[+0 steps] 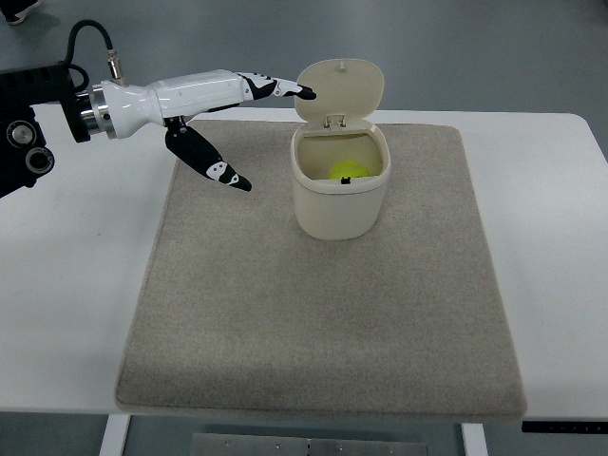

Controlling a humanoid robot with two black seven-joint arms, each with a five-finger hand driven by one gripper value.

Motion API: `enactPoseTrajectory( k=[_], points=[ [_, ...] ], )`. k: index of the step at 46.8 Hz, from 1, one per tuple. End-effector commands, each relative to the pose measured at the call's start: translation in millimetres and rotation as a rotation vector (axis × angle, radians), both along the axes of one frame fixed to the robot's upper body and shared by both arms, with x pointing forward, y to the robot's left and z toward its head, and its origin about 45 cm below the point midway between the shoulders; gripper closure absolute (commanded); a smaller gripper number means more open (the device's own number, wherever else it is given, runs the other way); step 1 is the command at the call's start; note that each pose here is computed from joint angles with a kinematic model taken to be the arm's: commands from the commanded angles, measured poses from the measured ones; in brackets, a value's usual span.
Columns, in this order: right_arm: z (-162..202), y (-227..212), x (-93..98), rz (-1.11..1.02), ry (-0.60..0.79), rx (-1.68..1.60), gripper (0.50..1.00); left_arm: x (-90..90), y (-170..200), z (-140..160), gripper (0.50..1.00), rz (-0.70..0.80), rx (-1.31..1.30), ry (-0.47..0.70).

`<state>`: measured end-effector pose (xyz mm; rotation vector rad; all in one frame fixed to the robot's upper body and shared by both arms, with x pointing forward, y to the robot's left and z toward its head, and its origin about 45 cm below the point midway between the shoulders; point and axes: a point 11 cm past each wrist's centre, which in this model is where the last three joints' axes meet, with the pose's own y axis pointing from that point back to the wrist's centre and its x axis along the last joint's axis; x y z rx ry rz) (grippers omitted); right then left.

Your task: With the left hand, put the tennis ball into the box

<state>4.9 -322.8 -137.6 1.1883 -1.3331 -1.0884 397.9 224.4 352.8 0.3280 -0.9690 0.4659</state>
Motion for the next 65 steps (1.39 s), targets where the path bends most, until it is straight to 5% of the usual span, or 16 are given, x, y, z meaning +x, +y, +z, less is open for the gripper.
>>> enactPoseTrajectory(
  k=[1, 20, 36, 51, 65],
  points=[
    [0, 0, 0.1, -0.001, 0.000, 0.000, 0.587, 2.7, 11, -14, 0.504, 0.057, -0.079, 0.084],
    [0, 0, 0.1, -0.001, 0.000, 0.000, 0.587, 19.0, 71, -64, 0.504, 0.339, -0.403, 0.379],
    [0, 0, 0.1, 0.000, 0.000, 0.000, 0.589, 31.4, 66, -92, 0.504, 0.331, -0.535, 0.608],
    [0, 0, 0.0, 0.002, 0.000, 0.000, 0.587, 45.1, 82, -122, 0.504, 0.531, -0.761, 0.887],
    [0, 0, 0.1, -0.001, 0.000, 0.000, 0.589, 46.6, 87, -134, 0.504, 0.477, -1.009, 1.124]
  ],
)
